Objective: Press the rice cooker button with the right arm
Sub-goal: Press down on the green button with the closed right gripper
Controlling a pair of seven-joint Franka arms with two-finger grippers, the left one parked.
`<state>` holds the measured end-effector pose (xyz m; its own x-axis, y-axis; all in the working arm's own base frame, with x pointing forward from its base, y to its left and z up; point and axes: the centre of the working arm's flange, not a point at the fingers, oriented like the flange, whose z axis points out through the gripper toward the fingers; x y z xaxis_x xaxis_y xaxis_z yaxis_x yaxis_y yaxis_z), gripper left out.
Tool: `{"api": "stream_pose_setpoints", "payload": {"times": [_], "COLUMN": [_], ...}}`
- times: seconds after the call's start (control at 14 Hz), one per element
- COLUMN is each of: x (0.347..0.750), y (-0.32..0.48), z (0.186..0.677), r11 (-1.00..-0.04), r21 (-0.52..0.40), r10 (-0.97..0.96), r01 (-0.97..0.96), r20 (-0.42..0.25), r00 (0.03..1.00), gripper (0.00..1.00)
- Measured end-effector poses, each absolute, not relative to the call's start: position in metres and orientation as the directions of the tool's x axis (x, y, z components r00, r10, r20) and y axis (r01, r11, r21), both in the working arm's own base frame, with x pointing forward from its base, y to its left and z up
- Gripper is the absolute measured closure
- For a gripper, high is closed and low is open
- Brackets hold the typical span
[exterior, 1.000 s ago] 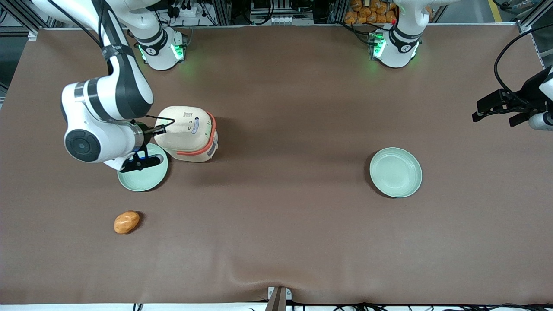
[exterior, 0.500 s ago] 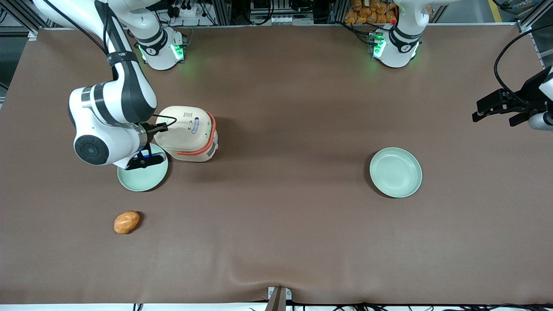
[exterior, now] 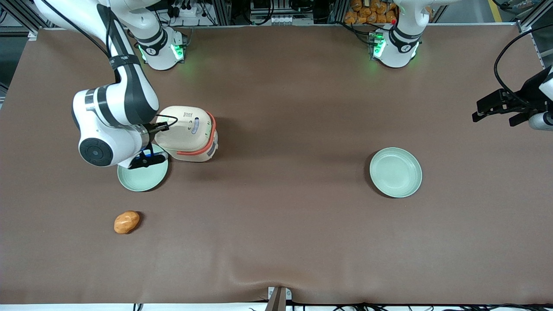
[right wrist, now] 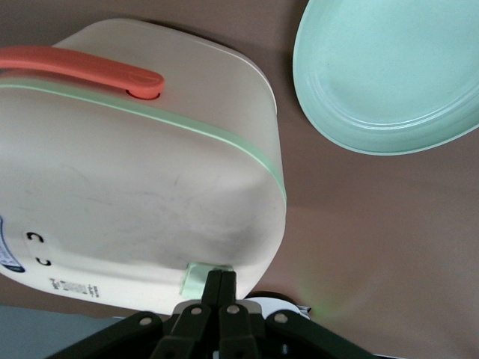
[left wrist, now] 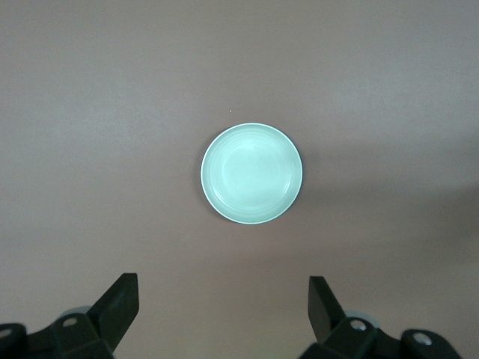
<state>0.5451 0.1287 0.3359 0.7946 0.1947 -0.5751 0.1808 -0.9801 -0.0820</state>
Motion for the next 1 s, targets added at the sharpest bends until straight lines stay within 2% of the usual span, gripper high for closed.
{"api": "stream_pose_setpoints", "payload": {"times": [1.0], "x": [0.5459], "y": [0.1294], "z": [0.3324], "r11": [-0.980], "r21": [-0.084], "r10": [0.195], "r01": [0.179], "r20": [-0.577], "r00": [0.793], "gripper": [0.99]}}
